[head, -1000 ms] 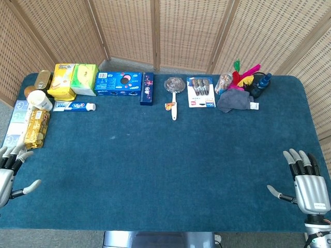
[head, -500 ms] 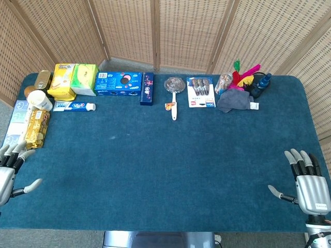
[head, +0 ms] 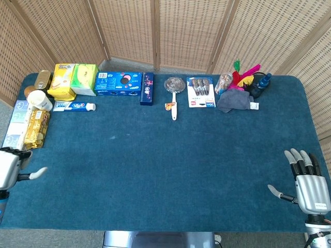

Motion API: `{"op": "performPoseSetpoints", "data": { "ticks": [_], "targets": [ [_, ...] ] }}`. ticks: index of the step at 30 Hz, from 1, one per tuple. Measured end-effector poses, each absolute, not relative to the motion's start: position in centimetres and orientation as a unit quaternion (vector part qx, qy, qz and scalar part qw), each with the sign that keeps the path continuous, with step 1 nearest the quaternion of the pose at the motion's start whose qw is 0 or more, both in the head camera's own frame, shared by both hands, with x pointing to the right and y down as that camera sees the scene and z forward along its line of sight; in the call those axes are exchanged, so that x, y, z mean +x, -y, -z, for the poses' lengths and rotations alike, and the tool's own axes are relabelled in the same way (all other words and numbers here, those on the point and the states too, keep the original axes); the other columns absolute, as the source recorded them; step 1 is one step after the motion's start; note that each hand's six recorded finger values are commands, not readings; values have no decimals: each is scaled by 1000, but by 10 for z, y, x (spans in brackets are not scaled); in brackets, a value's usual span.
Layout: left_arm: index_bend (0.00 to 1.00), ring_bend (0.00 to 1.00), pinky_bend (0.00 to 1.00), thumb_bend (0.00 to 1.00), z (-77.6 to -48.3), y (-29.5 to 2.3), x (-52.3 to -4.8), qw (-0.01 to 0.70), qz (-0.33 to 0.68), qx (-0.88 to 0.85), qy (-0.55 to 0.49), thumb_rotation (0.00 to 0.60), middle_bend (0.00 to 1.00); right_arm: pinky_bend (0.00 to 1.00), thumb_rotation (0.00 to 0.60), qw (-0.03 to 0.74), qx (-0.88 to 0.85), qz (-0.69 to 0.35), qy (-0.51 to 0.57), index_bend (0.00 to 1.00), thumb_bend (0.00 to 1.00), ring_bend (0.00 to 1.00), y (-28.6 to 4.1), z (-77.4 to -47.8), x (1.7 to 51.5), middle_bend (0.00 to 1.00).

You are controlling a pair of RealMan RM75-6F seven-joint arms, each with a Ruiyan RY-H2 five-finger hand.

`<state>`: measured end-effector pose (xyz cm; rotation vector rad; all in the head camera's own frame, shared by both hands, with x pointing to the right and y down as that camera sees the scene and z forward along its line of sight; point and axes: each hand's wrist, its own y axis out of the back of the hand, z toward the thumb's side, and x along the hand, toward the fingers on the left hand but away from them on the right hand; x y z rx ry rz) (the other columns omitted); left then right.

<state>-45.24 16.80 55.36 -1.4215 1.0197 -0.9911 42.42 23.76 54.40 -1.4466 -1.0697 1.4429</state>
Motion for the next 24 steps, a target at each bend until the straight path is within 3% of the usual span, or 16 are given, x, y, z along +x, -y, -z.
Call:
{"op": "performPoseSetpoints", "data": {
  "ticks": [15,24],
  "targets": [
    [1000,1000,1000,0,-552,-113,-359,794,372,-456,-153,0,1000,32,340,405,-568,-572,432,0,0,0,-236,-542,427,0],
    [1000,1000,1000,0,-557,-100,-269,888,247,-388,15,0,1000,33,334,404,-568,-570,435,0,0,0,-235,-541,427,0]
  ]
}}
